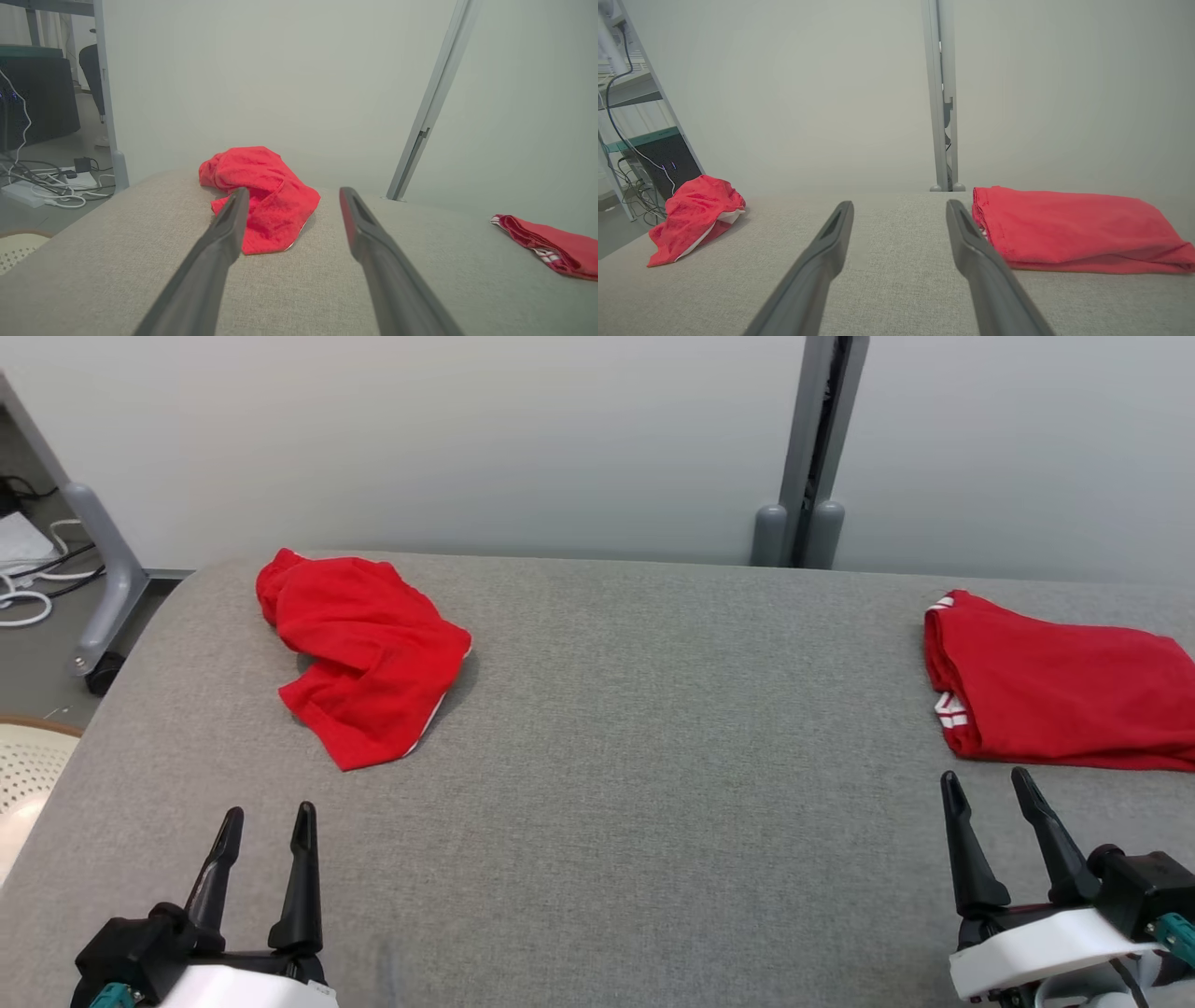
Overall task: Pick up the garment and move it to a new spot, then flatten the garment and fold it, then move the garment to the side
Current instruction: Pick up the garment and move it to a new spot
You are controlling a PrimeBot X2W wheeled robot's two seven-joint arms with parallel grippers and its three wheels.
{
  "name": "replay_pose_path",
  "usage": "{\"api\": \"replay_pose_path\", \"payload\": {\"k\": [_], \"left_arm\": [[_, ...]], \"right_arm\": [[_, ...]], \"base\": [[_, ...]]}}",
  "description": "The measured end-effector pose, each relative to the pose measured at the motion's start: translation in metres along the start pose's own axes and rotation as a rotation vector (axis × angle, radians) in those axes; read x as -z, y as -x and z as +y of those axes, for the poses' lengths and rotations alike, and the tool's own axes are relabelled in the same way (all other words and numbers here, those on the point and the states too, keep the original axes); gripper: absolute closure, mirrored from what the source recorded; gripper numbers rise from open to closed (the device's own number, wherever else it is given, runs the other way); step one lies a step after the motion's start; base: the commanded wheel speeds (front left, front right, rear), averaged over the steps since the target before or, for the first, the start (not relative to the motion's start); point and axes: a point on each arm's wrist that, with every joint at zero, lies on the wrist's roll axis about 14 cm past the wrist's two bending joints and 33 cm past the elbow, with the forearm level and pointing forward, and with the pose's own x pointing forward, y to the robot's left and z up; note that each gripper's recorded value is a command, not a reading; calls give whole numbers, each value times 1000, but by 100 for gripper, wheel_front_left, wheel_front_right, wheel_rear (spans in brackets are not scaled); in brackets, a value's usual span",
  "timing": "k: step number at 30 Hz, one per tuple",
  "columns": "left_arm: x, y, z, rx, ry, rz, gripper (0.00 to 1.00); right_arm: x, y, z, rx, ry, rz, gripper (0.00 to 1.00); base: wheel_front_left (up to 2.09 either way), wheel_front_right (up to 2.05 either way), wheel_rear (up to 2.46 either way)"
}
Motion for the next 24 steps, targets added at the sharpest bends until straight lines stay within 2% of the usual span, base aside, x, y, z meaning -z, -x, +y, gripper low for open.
{"api": "replay_pose_path", "payload": {"k": [14, 24], "left_arm": [[-10, 34, 46, -154, -9, -26, 0], [-15, 53, 65, -227, -15, -39, 0]], "right_arm": [[16, -24, 52, -157, -17, 42, 0], [24, -36, 81, -244, -21, 65, 0]], "base": [[0, 0, 0], [0, 0, 0]]}}
